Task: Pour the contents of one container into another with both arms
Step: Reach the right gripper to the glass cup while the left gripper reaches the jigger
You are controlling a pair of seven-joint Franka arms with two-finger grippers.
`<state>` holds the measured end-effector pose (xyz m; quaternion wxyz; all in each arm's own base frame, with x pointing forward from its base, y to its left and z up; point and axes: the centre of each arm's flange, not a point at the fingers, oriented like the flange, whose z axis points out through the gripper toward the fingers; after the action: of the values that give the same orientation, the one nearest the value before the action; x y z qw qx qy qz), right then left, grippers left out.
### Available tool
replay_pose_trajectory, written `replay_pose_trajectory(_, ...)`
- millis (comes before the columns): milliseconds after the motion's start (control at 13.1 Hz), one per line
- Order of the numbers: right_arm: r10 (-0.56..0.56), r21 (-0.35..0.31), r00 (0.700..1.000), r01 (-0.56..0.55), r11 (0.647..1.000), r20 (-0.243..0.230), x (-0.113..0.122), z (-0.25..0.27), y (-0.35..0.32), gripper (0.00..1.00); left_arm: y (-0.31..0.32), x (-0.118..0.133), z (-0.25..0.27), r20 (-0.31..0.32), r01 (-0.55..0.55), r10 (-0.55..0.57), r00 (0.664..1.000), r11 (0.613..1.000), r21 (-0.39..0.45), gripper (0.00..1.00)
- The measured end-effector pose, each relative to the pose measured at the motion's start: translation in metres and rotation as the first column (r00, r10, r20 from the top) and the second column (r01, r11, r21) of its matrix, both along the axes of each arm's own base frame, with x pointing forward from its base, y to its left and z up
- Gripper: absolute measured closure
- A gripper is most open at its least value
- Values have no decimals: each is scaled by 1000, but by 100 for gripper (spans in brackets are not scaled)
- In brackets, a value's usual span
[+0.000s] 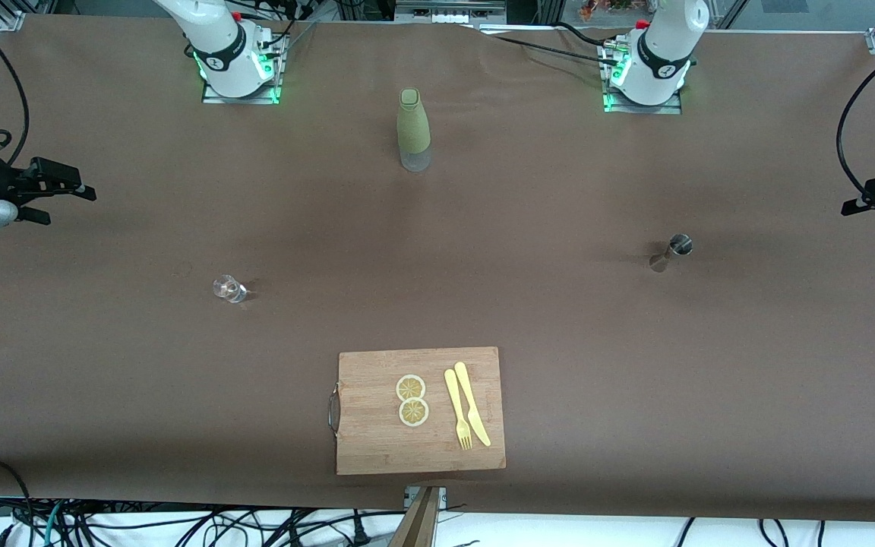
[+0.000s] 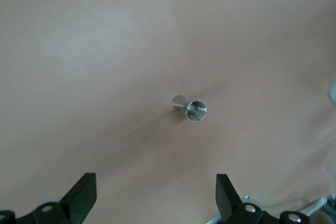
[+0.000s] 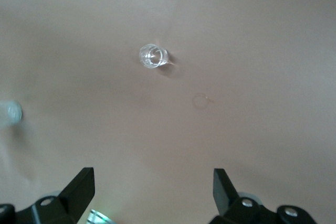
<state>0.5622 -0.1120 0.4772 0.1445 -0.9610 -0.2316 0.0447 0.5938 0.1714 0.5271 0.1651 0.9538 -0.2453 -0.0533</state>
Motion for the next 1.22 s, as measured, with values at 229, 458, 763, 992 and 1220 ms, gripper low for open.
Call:
replay_pose_trajectory(229, 191, 153, 979, -200, 968, 70, 5, -46, -34, 0, 50, -13, -60, 79, 176, -164, 983, 965, -193, 0)
replay_pose_trajectory(458, 317, 291, 927, -365, 884, 201, 12, -96, -48, 0, 85, -23, -126, 213, 336, -276, 937, 880, -336, 0)
replay_pose_trajectory(763, 378, 417, 800, -575, 703, 466, 22, -196, -55, 0, 109, -36, -215, 455, 509, -301, 838, 731, -455, 0)
replay_pose_trajectory(992, 361, 414, 695, -683, 602, 622, 23, -268, -49, 1, 123, -52, -293, 624, 610, -245, 742, 634, -476, 0)
replay_pose_trajectory(1220, 317, 369, 583, -763, 531, 748, 22, -313, -38, 1, 117, -72, -359, 737, 679, -157, 657, 548, -489, 0)
